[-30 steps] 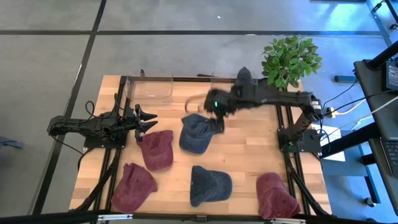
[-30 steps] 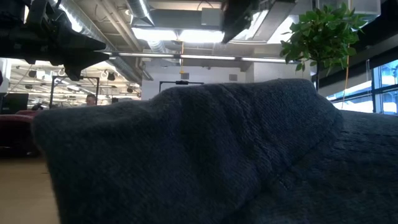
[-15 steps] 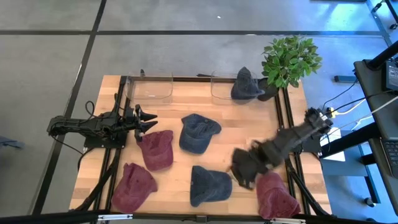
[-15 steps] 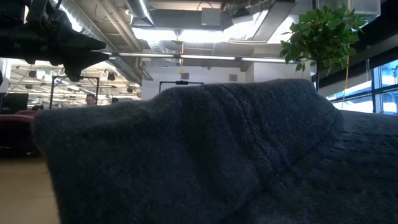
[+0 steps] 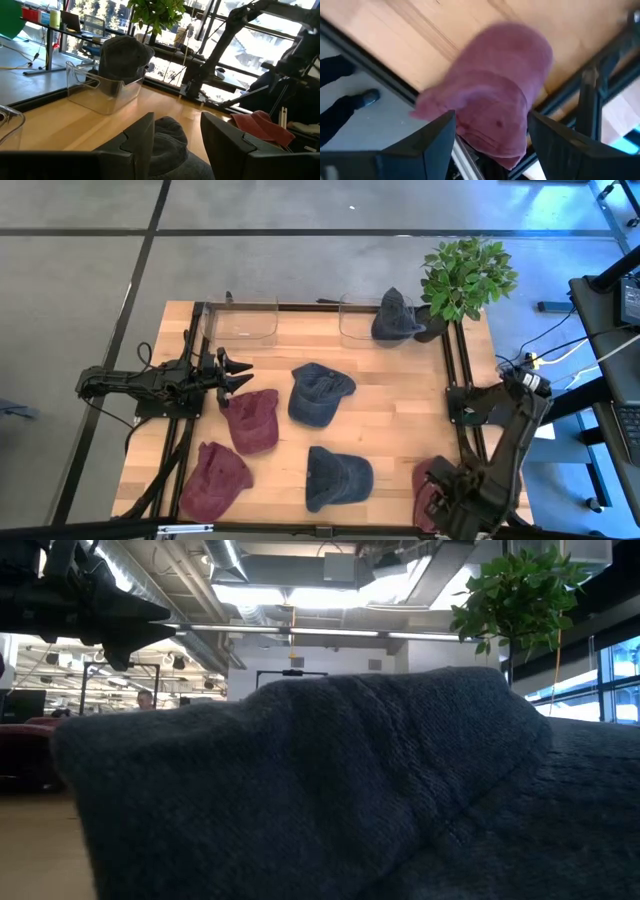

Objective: Pick & Place hat
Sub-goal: Put the bottom right maroon cap into the left transparent bin

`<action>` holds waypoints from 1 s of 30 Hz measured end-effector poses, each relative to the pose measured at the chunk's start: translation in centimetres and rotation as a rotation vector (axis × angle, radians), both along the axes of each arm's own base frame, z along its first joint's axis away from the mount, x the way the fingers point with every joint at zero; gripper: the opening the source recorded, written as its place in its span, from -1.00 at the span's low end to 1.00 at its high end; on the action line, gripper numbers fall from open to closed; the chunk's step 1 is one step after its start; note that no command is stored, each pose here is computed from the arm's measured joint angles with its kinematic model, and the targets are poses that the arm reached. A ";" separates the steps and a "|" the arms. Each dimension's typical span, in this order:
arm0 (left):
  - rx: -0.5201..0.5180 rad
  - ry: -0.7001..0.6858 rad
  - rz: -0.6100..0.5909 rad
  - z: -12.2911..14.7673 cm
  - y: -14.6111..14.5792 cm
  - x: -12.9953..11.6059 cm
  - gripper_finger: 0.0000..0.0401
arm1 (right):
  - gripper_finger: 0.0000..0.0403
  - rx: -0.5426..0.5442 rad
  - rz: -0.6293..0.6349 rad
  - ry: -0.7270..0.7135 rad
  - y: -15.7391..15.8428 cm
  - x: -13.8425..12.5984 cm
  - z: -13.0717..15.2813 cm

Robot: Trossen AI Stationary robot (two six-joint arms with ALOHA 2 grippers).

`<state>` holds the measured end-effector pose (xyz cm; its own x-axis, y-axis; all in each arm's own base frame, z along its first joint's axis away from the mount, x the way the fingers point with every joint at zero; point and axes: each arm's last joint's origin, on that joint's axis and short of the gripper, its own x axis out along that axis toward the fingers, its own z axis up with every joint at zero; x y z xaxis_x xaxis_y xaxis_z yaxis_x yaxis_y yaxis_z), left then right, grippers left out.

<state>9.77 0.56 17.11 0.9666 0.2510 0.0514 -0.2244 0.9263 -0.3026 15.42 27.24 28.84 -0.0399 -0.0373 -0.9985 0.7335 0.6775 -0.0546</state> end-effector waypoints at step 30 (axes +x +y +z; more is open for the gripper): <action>-0.011 -0.035 -0.008 0.3 0.0 0.0 -0.22 | -0.38 0.159 0.030 0.200 -0.9 -2.1 -12.4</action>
